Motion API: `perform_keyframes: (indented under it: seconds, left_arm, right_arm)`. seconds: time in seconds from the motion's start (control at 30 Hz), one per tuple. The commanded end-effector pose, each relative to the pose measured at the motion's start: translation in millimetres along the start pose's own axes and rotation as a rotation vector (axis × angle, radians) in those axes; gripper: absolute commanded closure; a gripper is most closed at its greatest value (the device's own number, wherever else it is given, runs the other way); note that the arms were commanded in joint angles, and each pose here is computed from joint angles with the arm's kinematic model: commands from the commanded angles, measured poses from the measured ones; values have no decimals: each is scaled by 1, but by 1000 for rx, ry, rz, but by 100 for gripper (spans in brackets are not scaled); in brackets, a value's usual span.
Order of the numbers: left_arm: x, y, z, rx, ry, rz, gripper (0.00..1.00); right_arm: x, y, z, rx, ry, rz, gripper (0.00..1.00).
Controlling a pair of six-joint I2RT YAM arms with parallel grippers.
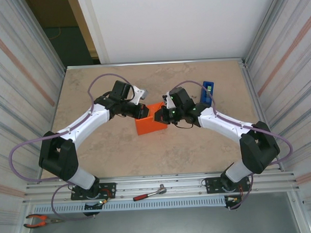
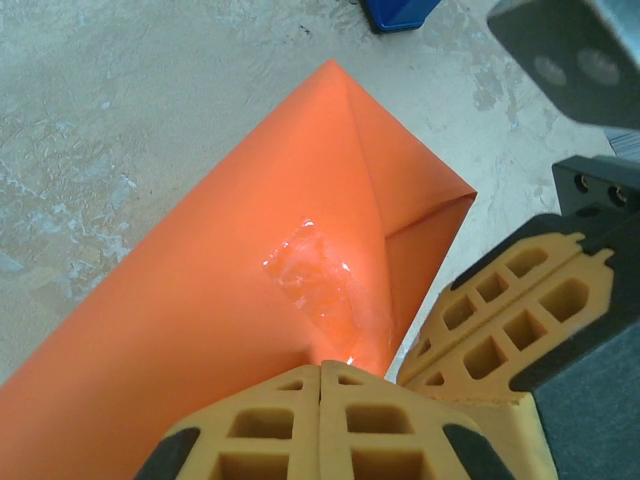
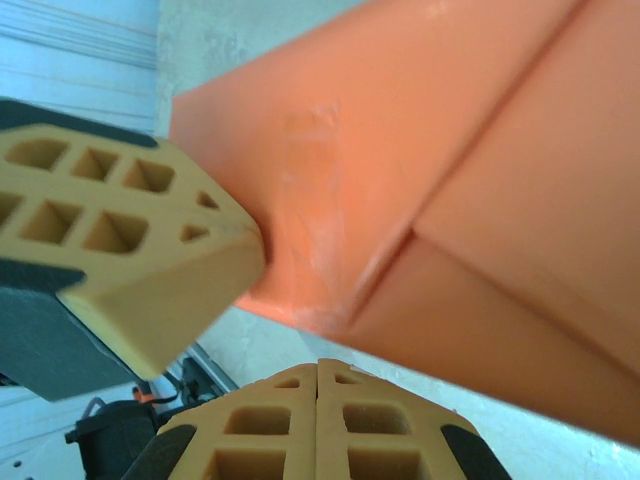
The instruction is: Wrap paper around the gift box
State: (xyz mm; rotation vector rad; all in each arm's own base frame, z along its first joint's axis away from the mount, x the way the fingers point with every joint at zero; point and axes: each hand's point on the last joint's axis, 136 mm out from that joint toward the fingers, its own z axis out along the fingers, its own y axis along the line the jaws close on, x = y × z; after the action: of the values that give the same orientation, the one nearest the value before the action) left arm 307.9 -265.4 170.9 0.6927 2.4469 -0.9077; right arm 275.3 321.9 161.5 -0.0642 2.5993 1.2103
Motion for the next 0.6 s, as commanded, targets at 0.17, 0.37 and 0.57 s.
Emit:
perform_keyframes:
  seconds: [0.17, 0.37, 0.57]
  left_arm:
    - [36, 17, 10, -56, 113, -39, 100]
    - [36, 17, 11, -56, 113, -36, 100]
    - [37, 17, 12, -51, 117, -39, 100]
  right_arm:
    - [7, -1, -5, 21, -10, 16, 100]
    - [2, 1, 4, 19, -13, 20, 100]
    - [-5, -2, 13, 36, -38, 23, 100]
